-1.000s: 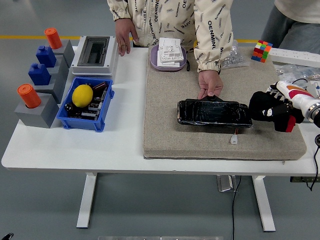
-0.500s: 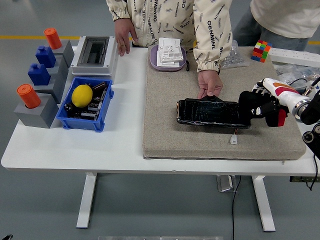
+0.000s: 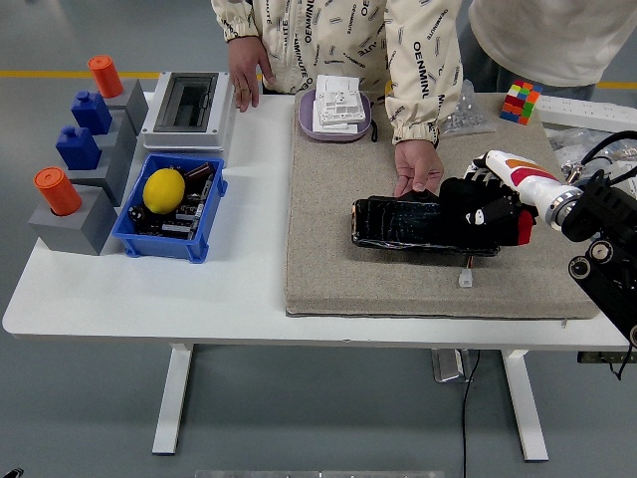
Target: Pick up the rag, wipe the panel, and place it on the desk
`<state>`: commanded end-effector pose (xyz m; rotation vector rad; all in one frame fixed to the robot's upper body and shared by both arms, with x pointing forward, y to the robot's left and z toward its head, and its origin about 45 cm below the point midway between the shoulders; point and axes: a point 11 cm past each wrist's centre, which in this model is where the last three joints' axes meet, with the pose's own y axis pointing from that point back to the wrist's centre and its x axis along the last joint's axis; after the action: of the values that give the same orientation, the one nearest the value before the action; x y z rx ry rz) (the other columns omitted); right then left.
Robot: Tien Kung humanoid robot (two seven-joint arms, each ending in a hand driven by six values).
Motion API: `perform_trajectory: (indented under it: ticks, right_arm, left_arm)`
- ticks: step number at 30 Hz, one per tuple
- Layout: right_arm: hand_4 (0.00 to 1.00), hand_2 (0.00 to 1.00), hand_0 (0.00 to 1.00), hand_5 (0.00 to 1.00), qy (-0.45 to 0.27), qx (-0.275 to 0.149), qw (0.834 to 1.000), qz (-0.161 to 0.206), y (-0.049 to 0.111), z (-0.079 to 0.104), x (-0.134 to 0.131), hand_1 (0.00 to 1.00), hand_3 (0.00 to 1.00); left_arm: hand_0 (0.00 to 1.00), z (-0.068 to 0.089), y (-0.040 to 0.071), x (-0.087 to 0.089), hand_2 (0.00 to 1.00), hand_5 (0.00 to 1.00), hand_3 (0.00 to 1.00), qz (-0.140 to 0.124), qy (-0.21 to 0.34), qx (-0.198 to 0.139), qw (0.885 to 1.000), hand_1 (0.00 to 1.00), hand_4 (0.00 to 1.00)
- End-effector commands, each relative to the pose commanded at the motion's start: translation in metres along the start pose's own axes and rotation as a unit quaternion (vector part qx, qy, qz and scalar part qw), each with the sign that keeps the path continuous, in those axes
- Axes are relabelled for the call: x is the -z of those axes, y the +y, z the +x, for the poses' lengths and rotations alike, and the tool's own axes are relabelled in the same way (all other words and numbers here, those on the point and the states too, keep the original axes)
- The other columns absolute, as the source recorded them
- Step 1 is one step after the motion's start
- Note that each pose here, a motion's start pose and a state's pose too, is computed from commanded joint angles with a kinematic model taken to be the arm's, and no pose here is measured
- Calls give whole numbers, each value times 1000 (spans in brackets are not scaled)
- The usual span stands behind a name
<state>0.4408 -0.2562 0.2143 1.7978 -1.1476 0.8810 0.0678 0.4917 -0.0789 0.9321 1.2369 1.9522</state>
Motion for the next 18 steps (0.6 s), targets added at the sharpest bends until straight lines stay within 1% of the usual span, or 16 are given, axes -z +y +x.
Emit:
perform_trajectory:
  ticks: [10,18]
  right_arm:
    - [899,458,287,2,-15,2,999,30,-9,-9,31,400,451]
    - [899,459,287,2,-23,12,998,51,-14,-21,53,400,451]
  left_arm:
    - [721,0,0,-2,767,568,618,-2,0,0,1000,715,683]
    - [722,0,0,-3,767,568,619,-3,1,0,1000,715,683]
